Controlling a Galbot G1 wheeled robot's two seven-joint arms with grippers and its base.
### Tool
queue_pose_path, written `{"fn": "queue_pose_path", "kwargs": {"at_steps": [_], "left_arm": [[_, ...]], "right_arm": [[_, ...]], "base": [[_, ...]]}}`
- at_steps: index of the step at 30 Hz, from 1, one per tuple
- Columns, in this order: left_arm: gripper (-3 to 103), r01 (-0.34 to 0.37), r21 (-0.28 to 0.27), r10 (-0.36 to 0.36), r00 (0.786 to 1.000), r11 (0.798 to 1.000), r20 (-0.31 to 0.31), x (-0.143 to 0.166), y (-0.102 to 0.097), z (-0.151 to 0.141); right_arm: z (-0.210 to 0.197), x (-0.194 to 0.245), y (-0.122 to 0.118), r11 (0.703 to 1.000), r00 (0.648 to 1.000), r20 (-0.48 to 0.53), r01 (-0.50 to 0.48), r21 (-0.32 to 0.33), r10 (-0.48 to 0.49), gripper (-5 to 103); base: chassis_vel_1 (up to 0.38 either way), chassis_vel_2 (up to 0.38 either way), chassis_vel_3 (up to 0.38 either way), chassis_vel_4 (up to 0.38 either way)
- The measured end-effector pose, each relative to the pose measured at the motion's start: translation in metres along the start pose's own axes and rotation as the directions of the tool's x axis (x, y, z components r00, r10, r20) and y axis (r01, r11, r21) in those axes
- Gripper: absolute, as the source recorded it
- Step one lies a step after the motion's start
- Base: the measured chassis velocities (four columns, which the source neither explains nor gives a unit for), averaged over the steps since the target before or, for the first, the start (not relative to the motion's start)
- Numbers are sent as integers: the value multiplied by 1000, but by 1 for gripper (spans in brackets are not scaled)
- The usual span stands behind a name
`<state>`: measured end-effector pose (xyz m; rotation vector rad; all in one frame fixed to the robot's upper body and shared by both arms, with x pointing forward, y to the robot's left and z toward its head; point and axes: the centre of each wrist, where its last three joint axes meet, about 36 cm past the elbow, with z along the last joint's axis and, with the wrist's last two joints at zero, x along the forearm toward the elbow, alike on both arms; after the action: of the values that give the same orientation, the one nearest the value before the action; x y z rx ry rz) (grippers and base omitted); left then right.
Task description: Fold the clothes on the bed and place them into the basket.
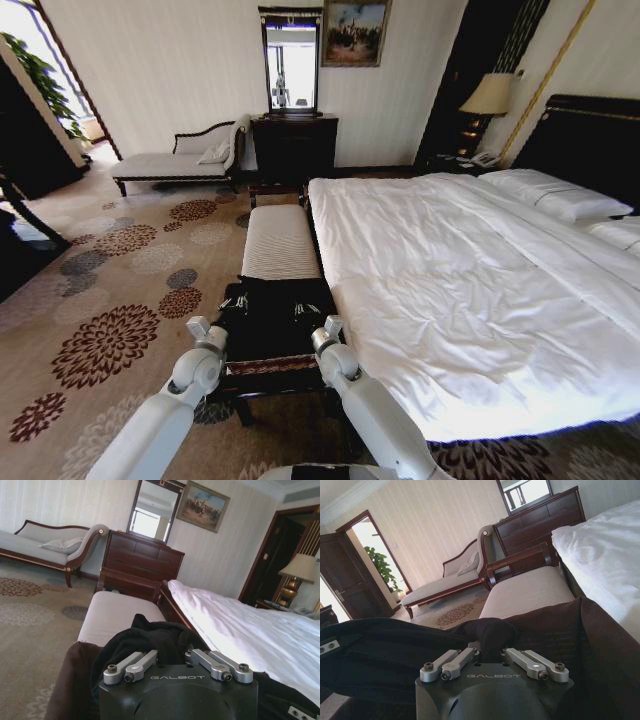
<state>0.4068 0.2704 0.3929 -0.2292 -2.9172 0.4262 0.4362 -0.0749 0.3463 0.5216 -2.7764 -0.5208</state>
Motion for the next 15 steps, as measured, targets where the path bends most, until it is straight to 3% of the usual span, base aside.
{"fn": "queue_pose_path", "kwargs": {"at_steps": [1,2,4,5,6,7,9,11,15], "left_arm": [[13,5,-8,-5,1000,1000,-6,0,1,1],[18,16,-25,-17,1000,1000,-19,-1,3,5],[24,22,-30,-23,999,999,-25,-1,4,6],[29,30,-35,-31,999,999,-31,-1,5,8],[41,40,-37,-41,998,999,-40,1,7,9],[46,40,-38,-42,998,998,-40,1,7,9],[52,41,-39,-42,998,998,-40,2,7,9],[62,39,-39,-40,998,998,-40,2,6,9],[74,38,-39,-39,999,999,-37,2,5,7]], "right_arm": [[1,1,-1,1000,1000,-2,0,0,0,9],[3,2,-1,1000,1000,-9,-1,0,1,20],[5,2,-2,1000,1000,-12,0,-1,0,20],[7,3,-2,1000,1000,-17,1,-2,-1,25],[10,5,-3,1000,1000,-22,7,-10,-7,42],[10,5,-3,1000,1000,-22,7,-11,-8,48],[10,5,-3,1000,1000,-22,7,-12,-7,48],[9,5,-2,1000,1000,-19,8,-13,-8,59],[6,5,-1,1000,1000,-12,9,-15,-10,76]], "base": [[0,0,0,0],[0,0,0,0],[0,0,0,0],[0,0,0,0],[0,0,0,0],[0,0,0,0],[0,0,0,0],[0,0,0,0],[0,0,0,0]]}}
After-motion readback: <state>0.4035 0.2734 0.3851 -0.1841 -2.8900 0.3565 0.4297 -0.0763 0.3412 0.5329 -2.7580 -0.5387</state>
